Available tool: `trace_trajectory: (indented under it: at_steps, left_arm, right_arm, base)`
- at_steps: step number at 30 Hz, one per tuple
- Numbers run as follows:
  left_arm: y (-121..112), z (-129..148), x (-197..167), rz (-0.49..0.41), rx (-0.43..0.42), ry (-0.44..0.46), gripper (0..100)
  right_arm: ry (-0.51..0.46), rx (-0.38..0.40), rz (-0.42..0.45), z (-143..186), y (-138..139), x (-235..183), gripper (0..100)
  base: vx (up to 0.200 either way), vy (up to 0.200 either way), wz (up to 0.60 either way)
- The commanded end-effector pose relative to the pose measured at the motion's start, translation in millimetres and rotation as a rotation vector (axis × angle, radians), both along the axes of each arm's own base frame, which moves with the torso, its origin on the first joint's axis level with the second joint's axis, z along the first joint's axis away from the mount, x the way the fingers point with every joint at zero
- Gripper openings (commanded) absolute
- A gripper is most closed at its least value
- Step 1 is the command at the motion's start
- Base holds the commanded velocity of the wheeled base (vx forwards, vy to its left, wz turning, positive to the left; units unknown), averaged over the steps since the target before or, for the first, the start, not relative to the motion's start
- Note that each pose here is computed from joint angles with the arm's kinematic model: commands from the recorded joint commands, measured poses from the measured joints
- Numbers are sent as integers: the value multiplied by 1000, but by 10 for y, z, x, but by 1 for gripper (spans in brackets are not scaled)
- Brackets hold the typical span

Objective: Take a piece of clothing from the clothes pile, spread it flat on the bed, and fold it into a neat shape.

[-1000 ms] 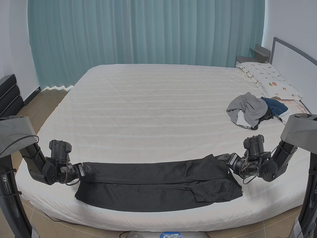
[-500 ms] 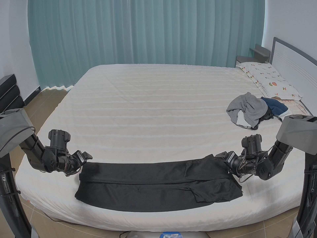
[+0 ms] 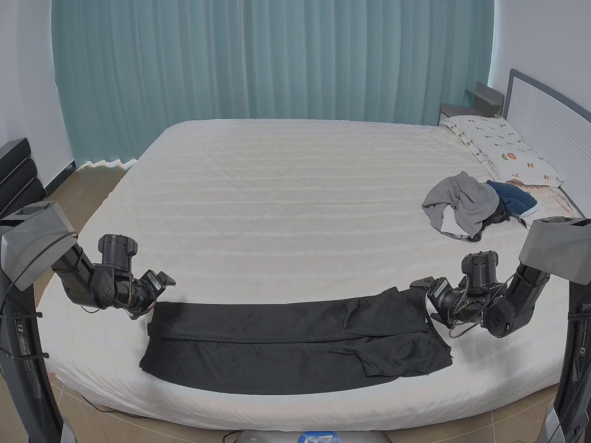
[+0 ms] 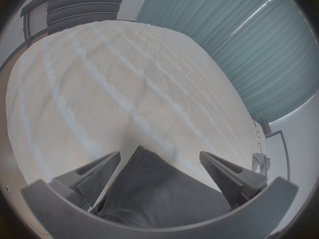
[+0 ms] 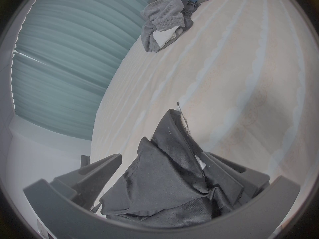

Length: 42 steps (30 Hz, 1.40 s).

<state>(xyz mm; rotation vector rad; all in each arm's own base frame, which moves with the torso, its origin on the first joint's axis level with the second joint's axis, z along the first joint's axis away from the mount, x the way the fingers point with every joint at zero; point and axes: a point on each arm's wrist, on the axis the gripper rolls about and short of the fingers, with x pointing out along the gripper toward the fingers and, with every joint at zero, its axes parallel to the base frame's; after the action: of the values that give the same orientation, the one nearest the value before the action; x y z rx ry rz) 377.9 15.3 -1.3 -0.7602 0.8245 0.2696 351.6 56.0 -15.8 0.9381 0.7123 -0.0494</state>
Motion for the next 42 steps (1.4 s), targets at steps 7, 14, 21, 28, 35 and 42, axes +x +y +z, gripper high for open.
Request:
trace_trajectory:
  at_steps: [7, 14, 21, 28, 35, 42]
  left_arm:
    - [-19, -155, 20, -12, 62, 34, 0]
    - [5, -129, 24, 18, 105, 29, 0]
    - [35, -132, 46, 47, 121, 9, 0]
    - [58, -141, 31, 54, 122, 5, 0]
    - [56, -106, 25, 53, 114, -1, 100]
    - [90, 131, -8, 26, 93, -57, 100]
  right_arm:
    - [15, -3, 3, -48, 3, -52, 100]
    - [17, -2, -2, -49, -19, -85, 100]
    - [18, -2, -2, -57, -22, -105, 100]
    - [18, -2, -2, -57, -22, -105, 100]
    - [19, -1, -3, -57, -22, -105, 100]
    - [17, -1, 0, -64, -13, -119, 100]
  base:
    - [0, 0, 0]
    - [0, 0, 0]
    - [0, 0, 0]
    - [0, 0, 0]
    - [0, 0, 0]
    - [0, 0, 0]
